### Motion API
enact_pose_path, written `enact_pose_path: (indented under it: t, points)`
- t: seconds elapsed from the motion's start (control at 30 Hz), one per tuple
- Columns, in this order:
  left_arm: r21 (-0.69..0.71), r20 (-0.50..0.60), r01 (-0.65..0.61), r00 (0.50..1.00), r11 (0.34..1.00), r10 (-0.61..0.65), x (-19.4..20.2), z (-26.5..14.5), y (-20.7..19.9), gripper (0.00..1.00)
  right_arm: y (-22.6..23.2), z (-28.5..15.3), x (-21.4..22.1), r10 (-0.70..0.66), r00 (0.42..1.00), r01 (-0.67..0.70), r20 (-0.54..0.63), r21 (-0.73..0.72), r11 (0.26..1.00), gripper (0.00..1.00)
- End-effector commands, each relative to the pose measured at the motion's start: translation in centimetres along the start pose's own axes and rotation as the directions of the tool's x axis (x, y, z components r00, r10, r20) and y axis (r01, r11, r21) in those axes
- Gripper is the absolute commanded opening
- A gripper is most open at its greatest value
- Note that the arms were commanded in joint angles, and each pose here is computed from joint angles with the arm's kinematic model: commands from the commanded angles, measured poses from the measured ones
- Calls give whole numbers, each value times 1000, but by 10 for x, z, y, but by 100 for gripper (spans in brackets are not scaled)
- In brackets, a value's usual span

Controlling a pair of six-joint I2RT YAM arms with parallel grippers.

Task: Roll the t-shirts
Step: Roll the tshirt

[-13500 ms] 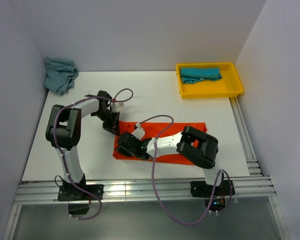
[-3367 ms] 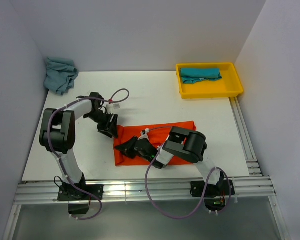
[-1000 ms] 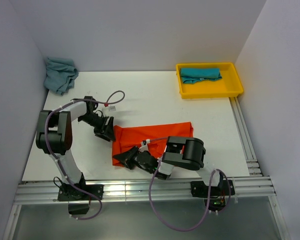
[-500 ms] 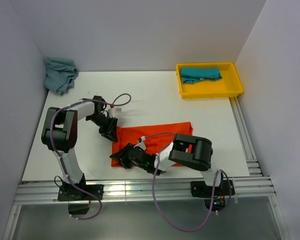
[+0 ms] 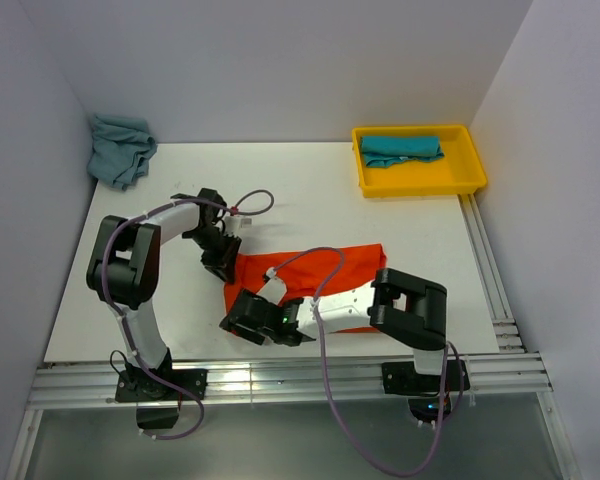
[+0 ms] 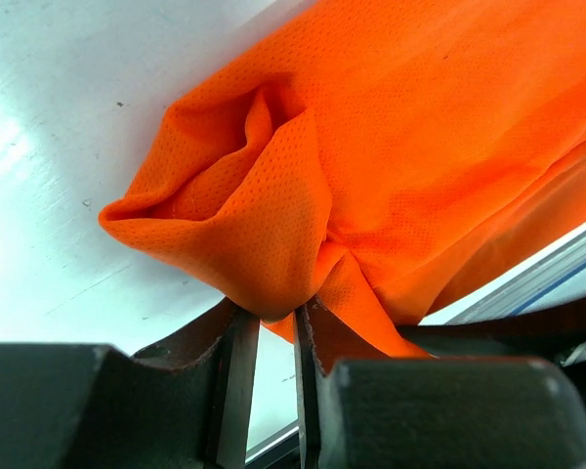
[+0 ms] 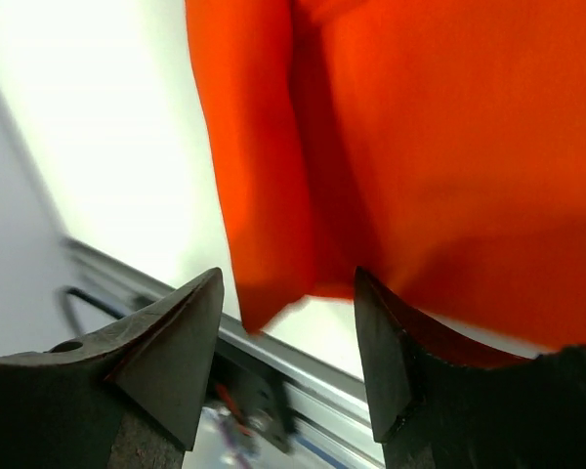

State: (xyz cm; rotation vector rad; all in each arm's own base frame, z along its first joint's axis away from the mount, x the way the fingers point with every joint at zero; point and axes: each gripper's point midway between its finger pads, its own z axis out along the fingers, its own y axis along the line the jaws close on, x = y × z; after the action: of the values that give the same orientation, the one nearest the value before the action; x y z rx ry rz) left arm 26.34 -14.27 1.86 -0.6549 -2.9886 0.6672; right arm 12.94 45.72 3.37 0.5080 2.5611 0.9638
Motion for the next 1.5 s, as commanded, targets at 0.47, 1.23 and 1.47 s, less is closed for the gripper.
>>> enact_pose_path:
  t: [0.47,1.23,1.47]
  points:
    - [-130,34,-84,995,988,89,-17,-9,2,24,41,-65,-56,-362,905,317,223,211,925,44]
    - [-147,31,-96,994,984,102,-23,-15,-8,24,37,31,-78,-441,877,349,190,379,857,43]
    - [-145,30,-91,995,985,96,-22,-13,-9,24,19,35,-58,-454,877,350,157,437,829,48]
